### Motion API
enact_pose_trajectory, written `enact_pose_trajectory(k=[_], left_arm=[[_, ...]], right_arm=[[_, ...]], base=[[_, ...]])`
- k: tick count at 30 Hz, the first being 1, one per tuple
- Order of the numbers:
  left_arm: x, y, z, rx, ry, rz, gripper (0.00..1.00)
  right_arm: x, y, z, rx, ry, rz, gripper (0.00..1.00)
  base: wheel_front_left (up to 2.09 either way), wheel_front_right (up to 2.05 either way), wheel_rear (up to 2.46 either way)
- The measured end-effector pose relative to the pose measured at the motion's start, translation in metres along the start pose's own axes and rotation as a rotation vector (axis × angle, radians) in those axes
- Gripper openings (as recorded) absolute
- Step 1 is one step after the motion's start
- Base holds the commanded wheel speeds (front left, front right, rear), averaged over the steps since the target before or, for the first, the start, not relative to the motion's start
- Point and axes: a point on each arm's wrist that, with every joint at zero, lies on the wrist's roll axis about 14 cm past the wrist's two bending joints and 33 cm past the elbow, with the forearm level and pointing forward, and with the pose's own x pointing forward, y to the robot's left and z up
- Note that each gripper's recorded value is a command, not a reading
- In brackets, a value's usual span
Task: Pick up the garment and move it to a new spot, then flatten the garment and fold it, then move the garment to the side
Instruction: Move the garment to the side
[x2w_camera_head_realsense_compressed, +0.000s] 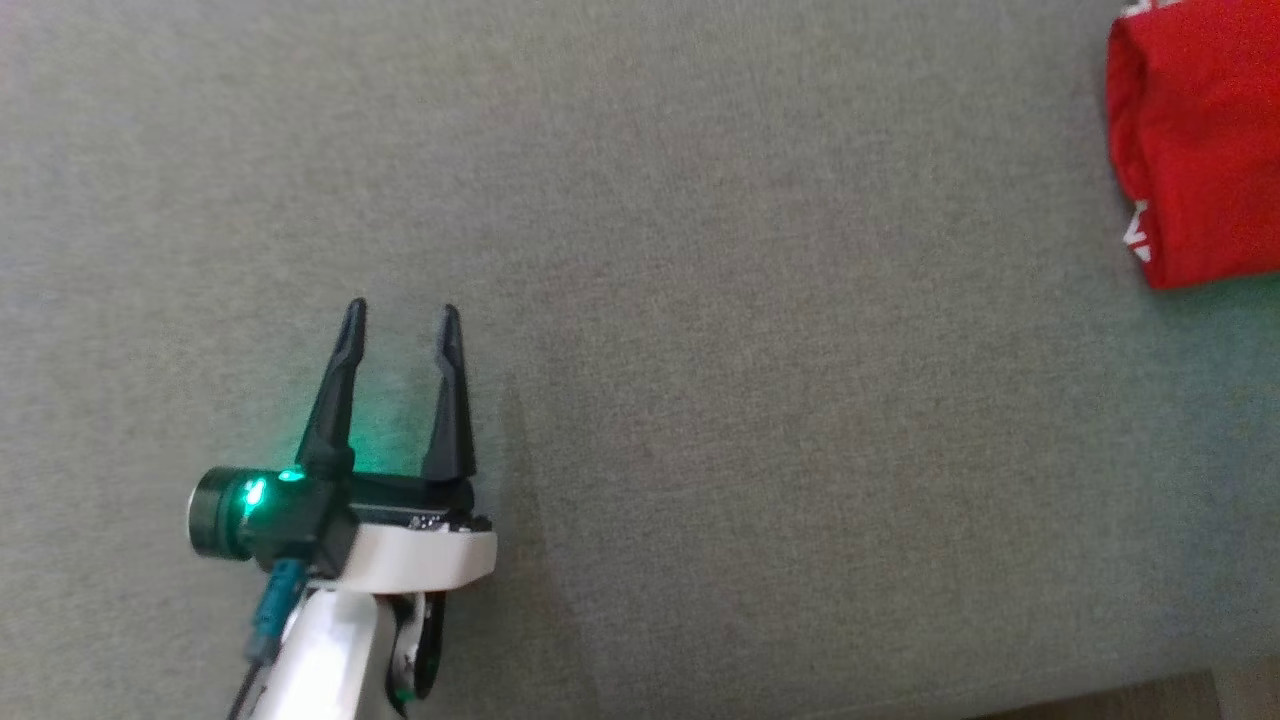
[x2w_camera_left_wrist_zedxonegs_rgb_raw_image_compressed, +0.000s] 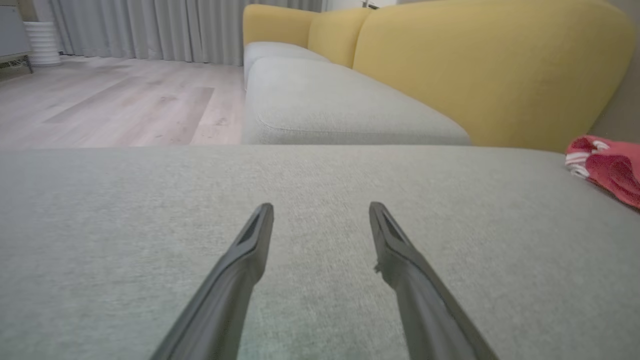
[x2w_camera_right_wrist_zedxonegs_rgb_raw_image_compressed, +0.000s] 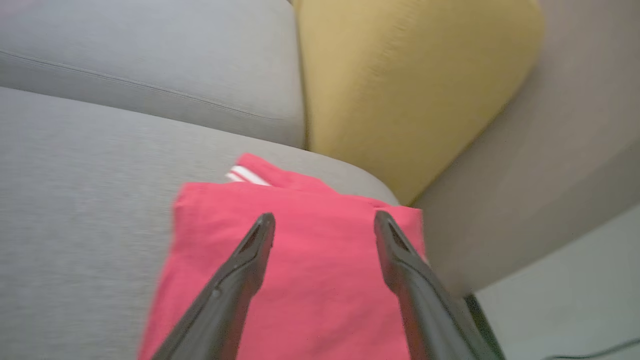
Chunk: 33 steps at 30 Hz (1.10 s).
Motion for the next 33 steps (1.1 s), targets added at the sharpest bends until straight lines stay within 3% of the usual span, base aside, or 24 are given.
enact_pose_trajectory(k=[6,13,17,23,33], left_arm=[[-0.019,0.007,0.037,-0.064,-0.085,0.045,1.0],[-0.061,0.014,0.066,-0.072,-0.154,0.101,1.0],[-0.09,0.022,0.076,-0.054,-0.184,0.149,1.0],[-0.129,0.028,0.089,-0.018,-0.237,0.178,1.0],[-0.164,0.033,0.072,0.012,-0.203,0.208,1.0]], right_arm=[[-0.025,0.093,0.011,0.102,-0.125,0.225,1.0],[-0.067,0.17,0.017,0.246,-0.274,0.418,1.0],[-0.094,0.208,0.015,0.327,-0.277,0.497,1.0],[-0.127,0.205,0.045,0.378,-0.396,0.453,1.0],[-0.165,0.193,0.021,0.353,-0.384,0.396,1.0]], base=[[0.0,0.0,0.0],[0.0,0.0,0.0],[0.0,0.0,0.0],[0.0,0.0,0.0],[0.0,0.0,0.0]])
